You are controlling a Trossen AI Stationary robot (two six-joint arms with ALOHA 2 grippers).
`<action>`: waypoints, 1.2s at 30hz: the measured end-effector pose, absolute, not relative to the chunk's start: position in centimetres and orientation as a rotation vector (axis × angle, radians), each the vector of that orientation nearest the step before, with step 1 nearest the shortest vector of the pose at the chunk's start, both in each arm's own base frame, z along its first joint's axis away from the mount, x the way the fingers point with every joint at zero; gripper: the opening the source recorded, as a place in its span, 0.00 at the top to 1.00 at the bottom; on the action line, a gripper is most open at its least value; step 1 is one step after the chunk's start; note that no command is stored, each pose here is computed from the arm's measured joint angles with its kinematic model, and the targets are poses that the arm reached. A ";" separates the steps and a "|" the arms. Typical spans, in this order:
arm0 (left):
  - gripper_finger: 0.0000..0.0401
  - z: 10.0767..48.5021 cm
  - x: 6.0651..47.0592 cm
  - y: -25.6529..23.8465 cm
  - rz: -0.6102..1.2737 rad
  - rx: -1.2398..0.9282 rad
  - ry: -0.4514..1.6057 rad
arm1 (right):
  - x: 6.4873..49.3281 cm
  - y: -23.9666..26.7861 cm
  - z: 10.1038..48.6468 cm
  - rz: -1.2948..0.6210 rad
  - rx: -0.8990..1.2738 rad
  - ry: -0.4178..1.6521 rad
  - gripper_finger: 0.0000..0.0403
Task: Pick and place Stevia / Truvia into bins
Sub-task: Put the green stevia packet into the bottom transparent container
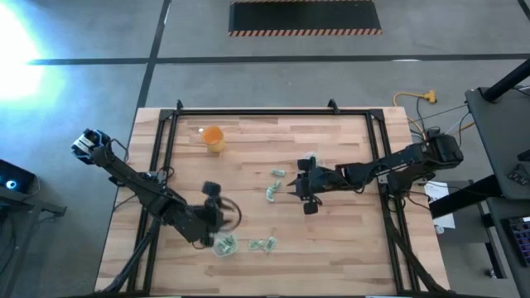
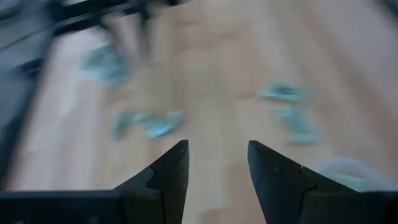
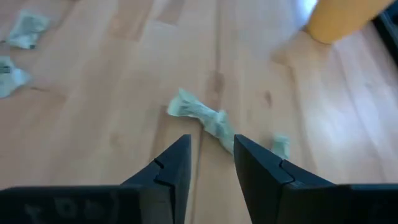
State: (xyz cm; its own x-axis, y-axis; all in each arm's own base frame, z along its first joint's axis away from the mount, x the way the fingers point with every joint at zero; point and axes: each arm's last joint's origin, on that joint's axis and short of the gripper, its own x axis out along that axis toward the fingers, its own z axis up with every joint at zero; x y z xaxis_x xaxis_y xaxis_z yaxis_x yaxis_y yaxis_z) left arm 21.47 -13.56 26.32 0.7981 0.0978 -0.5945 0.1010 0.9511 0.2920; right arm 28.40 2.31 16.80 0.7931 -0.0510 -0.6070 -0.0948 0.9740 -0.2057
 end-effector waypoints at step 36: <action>0.63 18.5 35.7 -17.5 -0.283 0.189 1.153 | 27.3 4.8 18.0 0.203 -0.160 0.648 0.81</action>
